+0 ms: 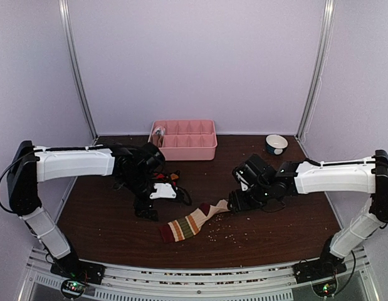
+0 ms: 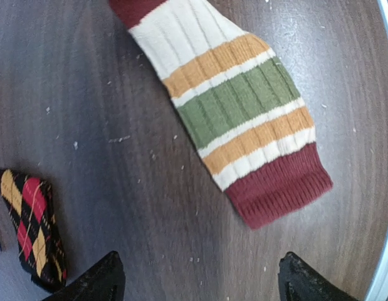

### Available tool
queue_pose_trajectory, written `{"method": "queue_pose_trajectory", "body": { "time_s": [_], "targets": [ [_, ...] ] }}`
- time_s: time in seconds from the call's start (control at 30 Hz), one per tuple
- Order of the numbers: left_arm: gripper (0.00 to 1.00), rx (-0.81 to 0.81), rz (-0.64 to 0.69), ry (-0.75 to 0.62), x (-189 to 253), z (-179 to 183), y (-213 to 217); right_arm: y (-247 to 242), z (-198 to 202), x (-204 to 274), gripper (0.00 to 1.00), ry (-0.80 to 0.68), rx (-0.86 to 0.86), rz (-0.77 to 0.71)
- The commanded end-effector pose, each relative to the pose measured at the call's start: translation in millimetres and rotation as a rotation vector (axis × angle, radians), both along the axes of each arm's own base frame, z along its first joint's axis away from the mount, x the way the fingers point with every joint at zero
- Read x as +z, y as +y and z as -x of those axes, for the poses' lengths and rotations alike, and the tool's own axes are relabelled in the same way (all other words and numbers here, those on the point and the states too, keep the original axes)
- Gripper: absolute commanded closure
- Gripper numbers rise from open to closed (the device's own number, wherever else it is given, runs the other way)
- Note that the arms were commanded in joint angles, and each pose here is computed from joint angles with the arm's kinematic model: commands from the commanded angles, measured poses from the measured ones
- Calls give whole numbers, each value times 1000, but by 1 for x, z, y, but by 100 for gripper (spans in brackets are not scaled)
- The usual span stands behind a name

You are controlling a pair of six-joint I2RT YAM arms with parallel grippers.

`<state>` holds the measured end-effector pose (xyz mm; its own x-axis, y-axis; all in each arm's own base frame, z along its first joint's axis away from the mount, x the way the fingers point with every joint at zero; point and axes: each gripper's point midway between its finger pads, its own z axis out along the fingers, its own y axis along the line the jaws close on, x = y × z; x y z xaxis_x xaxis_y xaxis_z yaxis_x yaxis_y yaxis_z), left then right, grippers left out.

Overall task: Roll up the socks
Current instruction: Put down the sock at the center of the board, then adjust the sock at the center of the board.

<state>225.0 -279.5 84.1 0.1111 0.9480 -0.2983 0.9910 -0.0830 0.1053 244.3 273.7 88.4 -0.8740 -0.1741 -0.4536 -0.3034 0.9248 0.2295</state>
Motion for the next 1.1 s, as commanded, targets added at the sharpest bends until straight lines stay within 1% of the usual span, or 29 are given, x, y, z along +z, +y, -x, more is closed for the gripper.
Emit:
{"method": "queue_pose_trajectory", "body": {
  "time_s": [0.0,0.1,0.17,0.27,0.33,0.43,0.53,0.57,0.63,0.73,0.87,0.97,1.07],
  "targets": [
    [14,-44,0,-70,-19,4,-18,-20,-13,-14,38,19,-42,111],
    [17,-74,-44,-143,-38,7,-22,-27,-22,-22,39,52,-119,89],
    [19,-80,-64,-165,-45,6,-23,-27,-27,-27,39,79,-172,53],
    [21,-64,-81,-190,-52,0,-23,-10,-30,-32,40,123,-210,-42],
    [22,-52,-105,-221,-56,-6,-19,3,-32,-35,44,152,-234,-114],
    [25,-31,-156,-254,-64,-11,-8,20,-40,-32,58,169,-279,-215],
    [27,-29,-194,-253,-72,-7,5,38,-49,-21,73,173,-310,-331],
    [28,-29,-203,-252,-74,-5,9,42,-52,-15,76,167,-318,-360],
    [30,-30,-216,-247,-76,0,16,47,-57,-5,84,149,-336,-398],
    [32,-31,-235,-225,-80,9,28,44,-65,9,100,109,-380,-404],
    [31,-30,-240,-164,-79,26,39,27,-73,31,100,10,-471,-356],
    [30,-27,-213,-123,-71,36,40,18,-66,47,100,-55,-526,-307],
    [30,-37,-161,-48,-64,52,36,9,-54,66,100,-116,-597,-263]
  ]
}}
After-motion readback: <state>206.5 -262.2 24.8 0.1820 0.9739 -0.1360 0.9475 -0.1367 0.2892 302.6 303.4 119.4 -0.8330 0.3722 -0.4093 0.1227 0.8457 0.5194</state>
